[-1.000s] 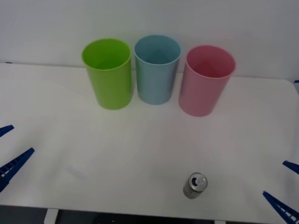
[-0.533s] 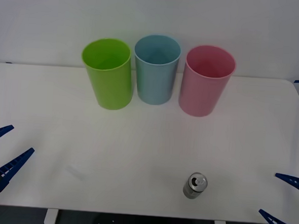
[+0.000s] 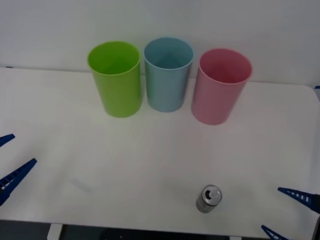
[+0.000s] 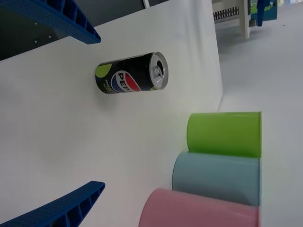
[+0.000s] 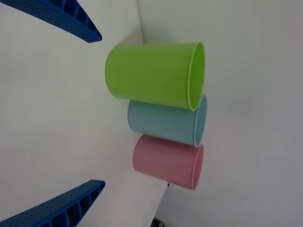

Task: Grasp the object on the table and drop it into the matching bin: aluminum can to the light blue bin, PET bottle to the pink bin.

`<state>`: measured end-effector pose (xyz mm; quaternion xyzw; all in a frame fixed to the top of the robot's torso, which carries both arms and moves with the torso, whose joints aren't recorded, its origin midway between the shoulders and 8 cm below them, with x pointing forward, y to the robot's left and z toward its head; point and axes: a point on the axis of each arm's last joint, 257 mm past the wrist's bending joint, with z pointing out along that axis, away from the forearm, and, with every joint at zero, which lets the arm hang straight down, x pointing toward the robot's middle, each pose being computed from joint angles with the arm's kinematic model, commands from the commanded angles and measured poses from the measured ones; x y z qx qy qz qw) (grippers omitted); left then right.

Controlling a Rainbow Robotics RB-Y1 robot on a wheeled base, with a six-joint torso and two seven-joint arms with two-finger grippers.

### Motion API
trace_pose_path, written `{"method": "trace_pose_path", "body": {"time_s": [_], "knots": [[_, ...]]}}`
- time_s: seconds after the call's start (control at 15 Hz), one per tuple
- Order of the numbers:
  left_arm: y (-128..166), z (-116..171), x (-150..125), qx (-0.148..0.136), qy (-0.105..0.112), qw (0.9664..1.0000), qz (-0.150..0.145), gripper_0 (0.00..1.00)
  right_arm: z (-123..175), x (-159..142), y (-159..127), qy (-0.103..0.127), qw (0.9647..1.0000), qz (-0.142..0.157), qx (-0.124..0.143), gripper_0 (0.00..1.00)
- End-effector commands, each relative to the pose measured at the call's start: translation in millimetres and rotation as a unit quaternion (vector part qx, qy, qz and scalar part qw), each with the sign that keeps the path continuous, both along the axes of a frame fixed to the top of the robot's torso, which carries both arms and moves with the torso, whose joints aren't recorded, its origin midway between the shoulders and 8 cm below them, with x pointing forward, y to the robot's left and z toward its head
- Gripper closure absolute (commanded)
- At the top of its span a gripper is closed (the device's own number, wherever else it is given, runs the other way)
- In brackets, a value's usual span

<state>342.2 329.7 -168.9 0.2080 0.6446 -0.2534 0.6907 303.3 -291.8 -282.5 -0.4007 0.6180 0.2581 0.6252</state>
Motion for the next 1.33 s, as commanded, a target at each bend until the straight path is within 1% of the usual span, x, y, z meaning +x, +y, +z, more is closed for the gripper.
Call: {"method": "trace_pose_path", "body": {"time_s": [0.07,0.13,0.33,0.53,0.93,1.13,1.33], "knots": [[0.0,0.0,0.0,0.0,0.0,1.0,0.0,0.0,-10.2,4.0,12.6,0.009,1.0,0.004,-0.001,0.0],[0.0,0.0,0.0,0.0,0.0,1.0,0.0,0.0,-14.5,5.1,16.6,0.012,0.9999,0.004,-0.003,0.0],[0.0,0.0,0.0,0.0,0.0,1.0,0.0,0.0,-25.4,9.4,29.9,0.025,0.9997,0.0,0.001,0.0],[0.0,0.0,0.0,0.0,0.0,1.0,0.0,0.0,-29.6,14.3,38.3,0.025,0.9997,0.002,-0.002,0.0],[0.0,0.0,0.0,0.0,0.0,1.0,0.0,0.0,-34.6,26.4,67.1,0.018,0.9997,-0.002,0.013,0.0],[0.0,0.0,0.0,0.0,0.0,1.0,0.0,0.0,-39.3,31.0,82.2,0.019,0.9997,-0.003,0.017,0.0],[0.0,0.0,0.0,0.0,0.0,1.0,0.0,0.0,-43.9,34.6,93.3,0.019,0.9997,-0.001,0.014,0.0]]}}
